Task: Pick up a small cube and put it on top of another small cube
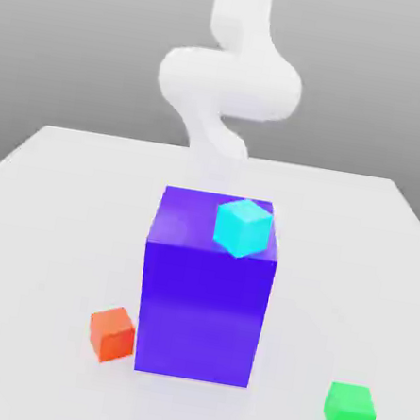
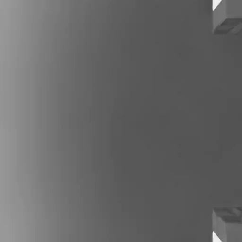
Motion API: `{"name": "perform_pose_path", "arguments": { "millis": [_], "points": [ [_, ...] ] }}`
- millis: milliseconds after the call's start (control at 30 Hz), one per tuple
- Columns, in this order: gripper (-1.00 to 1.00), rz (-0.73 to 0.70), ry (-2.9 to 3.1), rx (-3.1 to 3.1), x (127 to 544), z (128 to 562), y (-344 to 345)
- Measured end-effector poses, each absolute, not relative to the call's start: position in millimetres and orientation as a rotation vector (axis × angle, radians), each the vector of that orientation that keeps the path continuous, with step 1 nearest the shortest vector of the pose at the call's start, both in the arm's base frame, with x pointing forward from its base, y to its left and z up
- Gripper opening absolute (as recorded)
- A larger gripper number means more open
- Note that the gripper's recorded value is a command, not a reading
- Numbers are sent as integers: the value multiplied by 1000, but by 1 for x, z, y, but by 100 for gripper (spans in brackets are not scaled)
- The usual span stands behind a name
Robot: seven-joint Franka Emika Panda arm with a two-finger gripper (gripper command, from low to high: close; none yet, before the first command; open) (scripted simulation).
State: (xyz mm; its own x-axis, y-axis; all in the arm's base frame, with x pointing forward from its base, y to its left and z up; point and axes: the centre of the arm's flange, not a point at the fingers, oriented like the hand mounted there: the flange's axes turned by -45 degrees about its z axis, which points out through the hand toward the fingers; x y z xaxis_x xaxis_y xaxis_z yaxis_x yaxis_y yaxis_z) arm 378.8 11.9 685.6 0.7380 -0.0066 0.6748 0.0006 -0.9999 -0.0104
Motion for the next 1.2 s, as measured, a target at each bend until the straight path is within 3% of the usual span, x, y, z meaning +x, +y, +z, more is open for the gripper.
{"name": "perform_pose_path", "arguments": {
  "millis": [267,533,800,1000,1167,1200],
  "points": [
    [0,-846,-56,-3006,468,586,58],
    [0,-562,-125,-3069,525,465,112],
    [0,-274,-199,-3110,543,327,169],
    [0,-55,-248,-3128,531,219,205],
    [0,-1,-260,-3130,525,139,214],
    [-100,-1,-260,-3130,525,131,214]
  ]
}}
